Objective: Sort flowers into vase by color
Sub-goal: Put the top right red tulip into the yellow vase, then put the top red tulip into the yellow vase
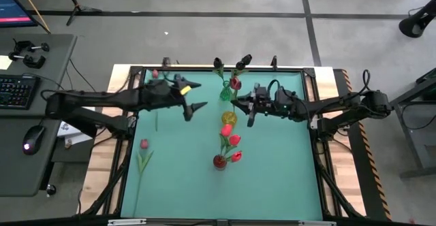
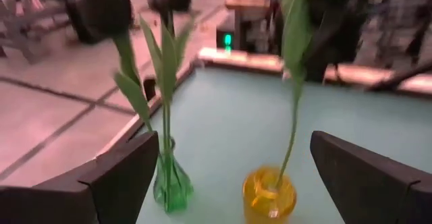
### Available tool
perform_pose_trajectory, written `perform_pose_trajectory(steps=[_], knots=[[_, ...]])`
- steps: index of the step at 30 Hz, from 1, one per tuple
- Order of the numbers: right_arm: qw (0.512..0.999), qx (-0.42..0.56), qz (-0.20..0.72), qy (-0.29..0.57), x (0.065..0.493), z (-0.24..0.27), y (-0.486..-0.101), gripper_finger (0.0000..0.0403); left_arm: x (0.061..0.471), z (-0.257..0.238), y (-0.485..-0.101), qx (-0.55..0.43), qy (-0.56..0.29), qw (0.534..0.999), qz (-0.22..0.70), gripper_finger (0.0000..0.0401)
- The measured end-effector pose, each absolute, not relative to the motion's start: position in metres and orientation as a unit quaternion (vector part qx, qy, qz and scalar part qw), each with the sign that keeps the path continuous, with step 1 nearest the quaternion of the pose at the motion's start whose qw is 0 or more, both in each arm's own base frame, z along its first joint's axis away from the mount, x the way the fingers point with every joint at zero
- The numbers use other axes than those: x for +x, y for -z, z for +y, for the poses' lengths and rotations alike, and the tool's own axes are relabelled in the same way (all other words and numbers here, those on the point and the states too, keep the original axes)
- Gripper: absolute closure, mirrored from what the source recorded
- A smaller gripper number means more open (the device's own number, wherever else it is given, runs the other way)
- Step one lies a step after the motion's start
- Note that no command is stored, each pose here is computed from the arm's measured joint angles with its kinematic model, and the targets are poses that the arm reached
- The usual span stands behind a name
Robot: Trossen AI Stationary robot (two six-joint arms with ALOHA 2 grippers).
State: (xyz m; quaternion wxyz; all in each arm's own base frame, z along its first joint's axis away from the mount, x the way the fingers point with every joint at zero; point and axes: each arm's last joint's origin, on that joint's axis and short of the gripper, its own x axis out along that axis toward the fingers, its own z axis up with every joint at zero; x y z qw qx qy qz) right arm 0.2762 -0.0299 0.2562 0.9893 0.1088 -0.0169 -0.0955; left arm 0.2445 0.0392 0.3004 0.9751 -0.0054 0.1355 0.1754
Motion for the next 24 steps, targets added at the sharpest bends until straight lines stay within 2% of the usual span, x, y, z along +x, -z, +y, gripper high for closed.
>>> perform_pose_trajectory(steps=[7, 13, 18, 24], knots=[[0.982, 0.103, 0.065, 0.145, 0.285, -0.033, -0.268, 0.0243, 0.218, 0.036, -0.324, -0.066, -0.181, 0.978, 0.077, 0.0027], [0.977, 0.105, 0.099, 0.156, 0.290, -0.035, -0.285, 0.0168, 0.205, 0.034, -0.321, -0.074, -0.184, 0.973, 0.117, 0.0027], [0.974, 0.105, 0.135, 0.147, 0.292, -0.033, -0.299, 0.0140, 0.198, 0.033, -0.315, -0.077, -0.182, 0.967, 0.158, 0.0027], [0.952, 0.128, 0.241, 0.134, 0.285, -0.031, -0.317, 0.0137, 0.197, 0.032, -0.313, -0.122, -0.172, 0.964, 0.165, 0.0027]])
